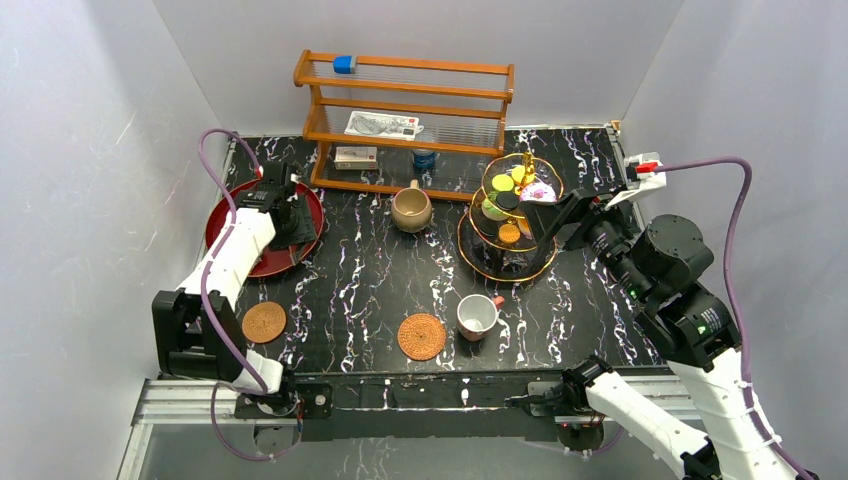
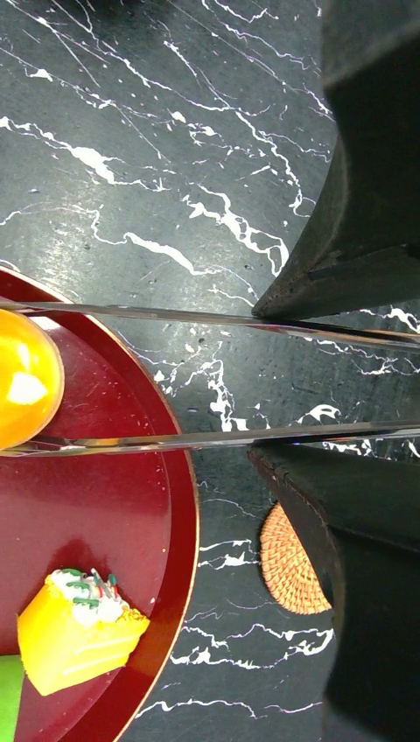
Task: Serve the afternoon tea
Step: Pick up the desert from the tray.
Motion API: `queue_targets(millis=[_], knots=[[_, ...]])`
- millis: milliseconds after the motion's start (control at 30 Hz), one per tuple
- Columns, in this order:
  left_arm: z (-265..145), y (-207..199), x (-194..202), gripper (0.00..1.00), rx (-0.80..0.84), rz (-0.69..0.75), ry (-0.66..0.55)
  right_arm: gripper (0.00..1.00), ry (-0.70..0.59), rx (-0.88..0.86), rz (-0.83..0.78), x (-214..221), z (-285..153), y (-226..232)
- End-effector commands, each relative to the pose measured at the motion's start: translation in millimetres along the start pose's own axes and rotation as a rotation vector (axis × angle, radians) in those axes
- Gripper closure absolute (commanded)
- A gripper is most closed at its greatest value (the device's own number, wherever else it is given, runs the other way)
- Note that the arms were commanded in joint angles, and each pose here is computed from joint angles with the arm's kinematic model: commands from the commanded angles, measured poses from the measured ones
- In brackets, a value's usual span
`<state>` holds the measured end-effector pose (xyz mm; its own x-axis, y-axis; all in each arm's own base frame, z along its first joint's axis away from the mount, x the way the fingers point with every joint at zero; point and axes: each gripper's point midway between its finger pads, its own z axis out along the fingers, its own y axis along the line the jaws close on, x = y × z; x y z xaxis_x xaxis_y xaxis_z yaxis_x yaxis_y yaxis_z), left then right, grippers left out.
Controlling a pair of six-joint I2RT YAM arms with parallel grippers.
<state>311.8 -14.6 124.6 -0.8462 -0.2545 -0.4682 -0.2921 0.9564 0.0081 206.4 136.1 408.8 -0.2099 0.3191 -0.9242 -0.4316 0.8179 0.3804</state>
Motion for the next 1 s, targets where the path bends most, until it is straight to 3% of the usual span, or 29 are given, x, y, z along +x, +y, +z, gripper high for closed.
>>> queue_targets(millis=[0,267,500,733,967], knots=[[-0.8,3.5,-14.5,0.52,-0.022,-0.005,-0.047,0.01,-0.068,-0.016,-0.003,-18.8,0.6,5.7],[-29.1,0.3,-31.3,0.61,0.019,-0.021,-0.119,0.01,-0.040,-0.011,-0.003,-11.0,5.0,4.0],[-70.4,-18.6,-49.6,0.64,0.163,-0.030,-0.195,0.01,-0.030,0.012,-0.003,-6.6,7.4,-0.9],[-95.8,-55.8,-48.4,0.66,0.373,-0.002,-0.175,0.01,-0.037,0.031,-0.005,-10.4,5.4,-3.6],[-124.2,-104.7,-39.8,0.67,0.475,0.090,-0.196,0.01,-0.047,0.041,-0.007,-14.5,4.4,-4.4]])
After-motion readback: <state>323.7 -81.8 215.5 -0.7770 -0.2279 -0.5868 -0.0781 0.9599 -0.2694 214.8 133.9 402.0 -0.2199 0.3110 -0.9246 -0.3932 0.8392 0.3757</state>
